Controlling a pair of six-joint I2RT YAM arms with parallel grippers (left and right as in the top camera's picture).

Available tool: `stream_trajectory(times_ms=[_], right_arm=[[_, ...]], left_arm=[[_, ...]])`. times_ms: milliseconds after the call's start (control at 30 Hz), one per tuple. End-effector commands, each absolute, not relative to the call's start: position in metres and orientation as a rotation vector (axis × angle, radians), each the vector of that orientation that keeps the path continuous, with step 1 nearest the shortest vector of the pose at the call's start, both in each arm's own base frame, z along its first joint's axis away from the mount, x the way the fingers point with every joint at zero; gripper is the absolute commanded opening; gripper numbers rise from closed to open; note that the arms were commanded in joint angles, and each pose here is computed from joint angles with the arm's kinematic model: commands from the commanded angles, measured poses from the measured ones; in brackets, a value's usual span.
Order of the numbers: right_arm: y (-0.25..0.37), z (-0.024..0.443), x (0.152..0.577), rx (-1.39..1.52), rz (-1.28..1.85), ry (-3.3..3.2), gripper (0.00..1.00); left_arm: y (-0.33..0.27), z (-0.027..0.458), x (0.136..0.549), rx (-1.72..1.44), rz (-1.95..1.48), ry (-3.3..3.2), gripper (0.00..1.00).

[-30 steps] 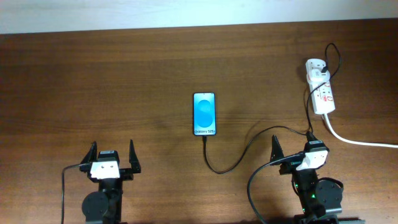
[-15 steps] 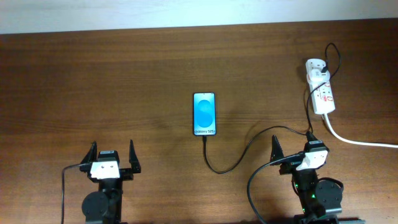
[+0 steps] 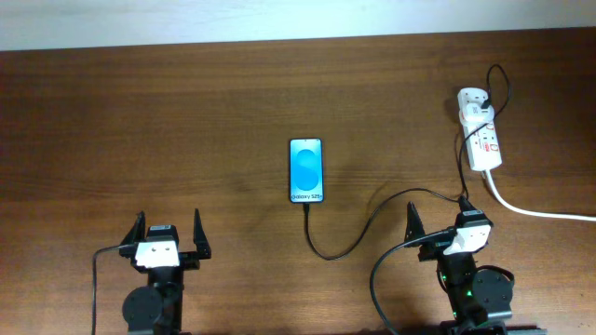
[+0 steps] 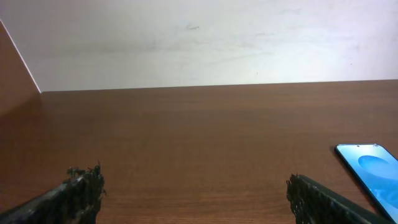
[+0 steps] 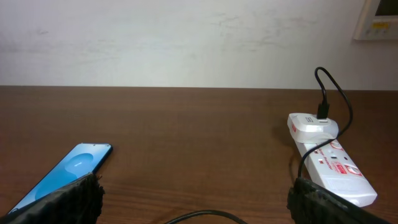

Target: Plug charger to phone and switch on socket

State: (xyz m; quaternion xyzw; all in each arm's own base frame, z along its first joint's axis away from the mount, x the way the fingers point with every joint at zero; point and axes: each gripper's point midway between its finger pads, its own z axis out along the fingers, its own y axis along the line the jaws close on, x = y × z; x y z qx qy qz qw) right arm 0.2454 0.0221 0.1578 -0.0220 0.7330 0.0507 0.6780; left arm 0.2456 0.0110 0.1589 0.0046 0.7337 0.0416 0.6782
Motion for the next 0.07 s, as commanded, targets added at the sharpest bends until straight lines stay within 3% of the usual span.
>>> stream_trajectory(times_ms=[0,33], right_arm=[[0.0221,0.1561,0.245,-0.053,0.105,1.647,0.98],[0.0221,0.1561,0.245,-0.053,0.105,1.647,0.98]], left_arm=[[0.0132,0.1569,0.2456,0.017,0.118,1.65,0.99],[0.0132,0.1569,0.2456,0.017,0.118,1.65,0.99]])
